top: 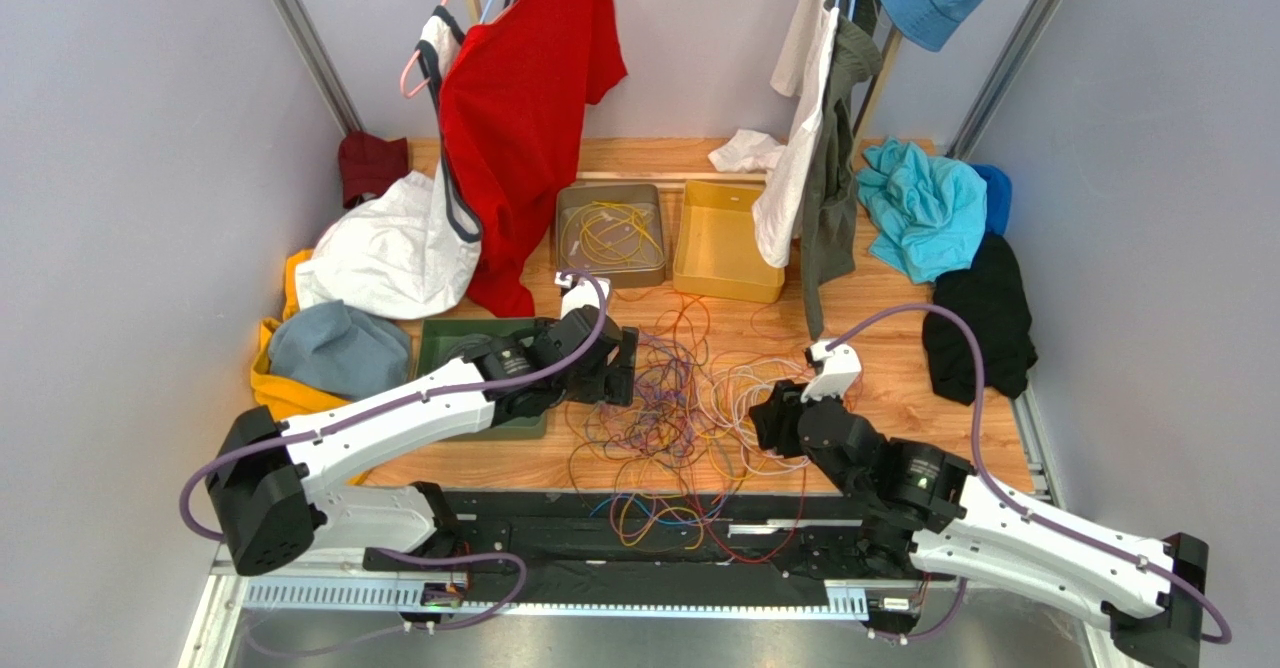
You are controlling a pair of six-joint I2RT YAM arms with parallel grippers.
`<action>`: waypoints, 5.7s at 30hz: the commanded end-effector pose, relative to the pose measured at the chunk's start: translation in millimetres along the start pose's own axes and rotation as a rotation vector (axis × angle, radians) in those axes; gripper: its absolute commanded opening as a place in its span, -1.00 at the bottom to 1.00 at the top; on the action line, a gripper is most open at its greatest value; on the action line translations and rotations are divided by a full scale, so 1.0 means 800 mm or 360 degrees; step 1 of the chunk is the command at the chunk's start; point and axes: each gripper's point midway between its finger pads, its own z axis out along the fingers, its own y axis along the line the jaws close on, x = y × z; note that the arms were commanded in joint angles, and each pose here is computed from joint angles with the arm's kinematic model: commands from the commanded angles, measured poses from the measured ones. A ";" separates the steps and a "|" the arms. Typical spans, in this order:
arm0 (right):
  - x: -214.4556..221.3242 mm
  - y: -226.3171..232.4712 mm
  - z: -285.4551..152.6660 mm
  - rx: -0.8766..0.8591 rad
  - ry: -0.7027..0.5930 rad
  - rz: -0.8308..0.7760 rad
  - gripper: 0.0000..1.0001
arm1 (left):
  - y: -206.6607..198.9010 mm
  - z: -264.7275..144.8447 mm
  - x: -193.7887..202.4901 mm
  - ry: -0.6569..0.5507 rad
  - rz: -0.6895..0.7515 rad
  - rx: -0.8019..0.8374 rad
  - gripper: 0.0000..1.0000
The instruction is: Untangle the cables
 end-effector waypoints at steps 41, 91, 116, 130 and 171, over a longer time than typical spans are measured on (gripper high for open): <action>-0.048 0.040 -0.033 -0.0334 -0.0197 0.0232 -0.13 | 0.006 0.005 -0.169 -0.0386 -0.0212 0.0057 -1.00; -0.148 0.021 -0.124 -0.0458 -0.0541 0.0355 -0.21 | -0.164 -0.053 -0.392 -0.0699 0.0138 0.0535 -1.00; -0.147 -0.009 -0.116 -0.0284 -0.0622 0.0280 -0.21 | -0.176 0.121 -0.387 -0.0527 0.0040 0.0645 -1.00; -0.145 -0.008 -0.114 -0.0282 -0.0618 0.0267 -0.21 | -0.141 0.198 -0.308 -0.0275 0.0001 0.0448 0.11; -0.048 0.051 -0.043 -0.0408 -0.0146 0.0324 -0.24 | -0.043 0.035 0.058 0.0001 -0.0145 0.0243 0.98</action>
